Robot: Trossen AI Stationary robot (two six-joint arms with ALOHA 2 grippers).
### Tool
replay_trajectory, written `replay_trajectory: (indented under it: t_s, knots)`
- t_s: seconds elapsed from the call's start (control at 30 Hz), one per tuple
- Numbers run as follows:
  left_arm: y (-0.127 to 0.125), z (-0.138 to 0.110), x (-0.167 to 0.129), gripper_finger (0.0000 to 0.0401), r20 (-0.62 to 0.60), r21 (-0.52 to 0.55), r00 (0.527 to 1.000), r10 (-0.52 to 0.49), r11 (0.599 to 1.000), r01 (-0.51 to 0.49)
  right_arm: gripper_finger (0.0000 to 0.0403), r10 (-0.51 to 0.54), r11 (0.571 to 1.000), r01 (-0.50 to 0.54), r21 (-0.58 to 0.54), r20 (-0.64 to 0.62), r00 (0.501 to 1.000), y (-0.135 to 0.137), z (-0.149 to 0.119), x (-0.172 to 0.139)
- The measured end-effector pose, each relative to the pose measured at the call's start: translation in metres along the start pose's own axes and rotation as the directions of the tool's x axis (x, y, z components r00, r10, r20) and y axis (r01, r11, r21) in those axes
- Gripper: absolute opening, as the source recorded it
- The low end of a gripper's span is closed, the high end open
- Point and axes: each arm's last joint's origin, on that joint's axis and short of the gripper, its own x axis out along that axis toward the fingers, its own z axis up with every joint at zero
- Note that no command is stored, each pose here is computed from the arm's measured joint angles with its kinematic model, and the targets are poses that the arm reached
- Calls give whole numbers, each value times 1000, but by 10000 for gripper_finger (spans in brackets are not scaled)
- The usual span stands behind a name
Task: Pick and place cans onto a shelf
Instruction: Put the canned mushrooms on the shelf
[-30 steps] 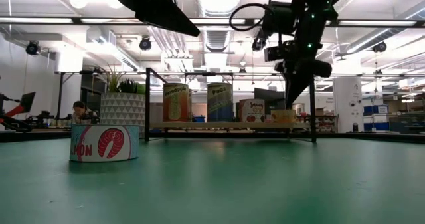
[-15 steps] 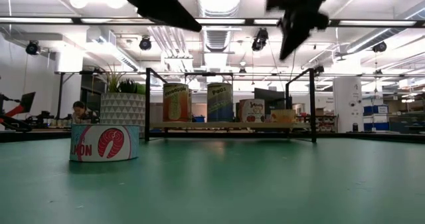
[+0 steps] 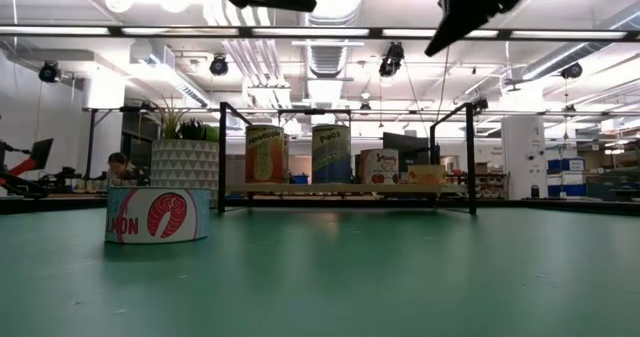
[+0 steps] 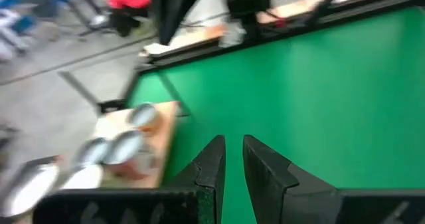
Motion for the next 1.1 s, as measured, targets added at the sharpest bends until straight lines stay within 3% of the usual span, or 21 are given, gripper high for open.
replay_trajectory:
  t_s: [0.1,0.27,0.47,0.57,0.7,0.87,1.1]
  knots:
    - [6,4,-5,36,-7,29,993,117,993,-117,8,-24,1000,25,10,-86,996,-15,19,1]
    - [13,1,-10,36,-36,77,949,312,948,-309,8,-40,998,26,-58,-264,964,-42,50,21]
    - [11,-6,-10,36,-61,105,948,314,946,-306,8,76,967,-185,-178,-491,868,-72,59,62]
    - [10,-10,-10,36,-93,117,946,312,947,-300,8,113,954,-250,-167,-569,814,-88,52,84]
    - [10,-14,-10,36,-120,127,942,313,946,-298,8,239,923,-371,-102,-603,761,-105,37,111]
    - [10,-15,-10,36,-134,139,940,312,946,-294,8,255,929,-366,-55,-622,740,-120,22,136]
    - [10,-20,-12,36,-171,165,918,359,929,-333,8,250,934,-355,-43,-630,735,-115,3,155]
